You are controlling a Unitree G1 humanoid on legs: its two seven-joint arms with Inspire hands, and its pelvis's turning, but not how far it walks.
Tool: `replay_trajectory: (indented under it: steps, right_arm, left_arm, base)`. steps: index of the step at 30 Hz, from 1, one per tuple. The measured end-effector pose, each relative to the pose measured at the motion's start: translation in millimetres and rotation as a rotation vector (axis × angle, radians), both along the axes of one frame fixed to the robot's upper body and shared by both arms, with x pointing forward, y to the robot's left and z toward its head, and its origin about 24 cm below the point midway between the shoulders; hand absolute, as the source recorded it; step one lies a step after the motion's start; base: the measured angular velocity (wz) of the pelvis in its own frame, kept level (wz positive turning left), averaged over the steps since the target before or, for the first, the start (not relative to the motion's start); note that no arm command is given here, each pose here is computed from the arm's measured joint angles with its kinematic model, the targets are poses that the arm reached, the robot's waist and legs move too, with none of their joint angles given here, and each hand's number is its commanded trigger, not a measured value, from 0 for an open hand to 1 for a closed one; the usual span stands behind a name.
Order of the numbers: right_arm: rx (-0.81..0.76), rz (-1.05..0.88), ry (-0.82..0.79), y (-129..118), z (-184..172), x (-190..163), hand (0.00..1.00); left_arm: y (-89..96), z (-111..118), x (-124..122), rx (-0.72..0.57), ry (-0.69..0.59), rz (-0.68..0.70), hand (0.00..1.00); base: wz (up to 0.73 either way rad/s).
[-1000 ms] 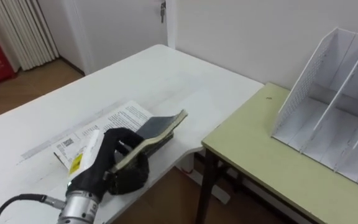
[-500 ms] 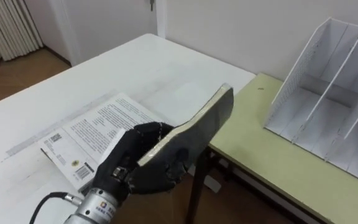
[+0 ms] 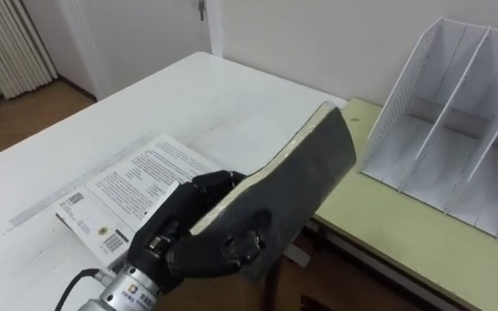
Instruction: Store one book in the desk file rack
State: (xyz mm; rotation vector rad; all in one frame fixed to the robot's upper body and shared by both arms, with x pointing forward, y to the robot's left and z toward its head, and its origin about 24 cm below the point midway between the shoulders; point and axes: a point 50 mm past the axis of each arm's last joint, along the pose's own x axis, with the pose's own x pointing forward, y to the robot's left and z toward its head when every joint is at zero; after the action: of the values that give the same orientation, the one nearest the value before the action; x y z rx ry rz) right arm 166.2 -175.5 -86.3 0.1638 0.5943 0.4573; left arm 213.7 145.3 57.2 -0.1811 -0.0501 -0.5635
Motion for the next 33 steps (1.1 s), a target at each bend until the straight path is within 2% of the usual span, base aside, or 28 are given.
replay_trajectory:
  steps: [3, 11, 15, 17, 23, 27, 33]
  right_arm:
    - [0.134, -0.021, -0.081, 2, 19, 9, 0.00]
    - [0.338, 0.008, -0.222, 7, 56, 26, 0.00]
    - [0.410, 0.016, -0.246, 8, 66, 29, 0.00]
    - [0.446, 0.026, -0.264, 7, 72, 30, 0.00]
    - [0.560, 0.029, -0.297, 10, 81, 31, 0.00]
    - [0.577, 0.032, -0.302, 11, 82, 31, 0.00]
    - [0.679, 0.058, -0.333, 14, 93, 32, 0.00]
  left_arm:
    - [3.5, 2, -1, -0.032, 0.002, -0.049, 1.00]
    - [4.1, -7, -6, -0.028, 0.047, -0.110, 1.00]
    - [5.4, -19, -9, -0.048, 0.118, -0.127, 1.00]
    - [7.1, -23, -10, -0.102, 0.146, -0.130, 1.00]
    - [7.8, -22, -11, -0.175, 0.152, -0.128, 1.00]
    - [8.8, -24, -10, -0.196, 0.163, -0.129, 1.00]
    - [12.1, -29, -10, -0.294, 0.191, -0.134, 1.00]
  base:
    - [-0.05]
    - [-0.05]
    - [-0.07]
    - [-0.05]
    - [-0.05]
    - [0.00]
    - [0.00]
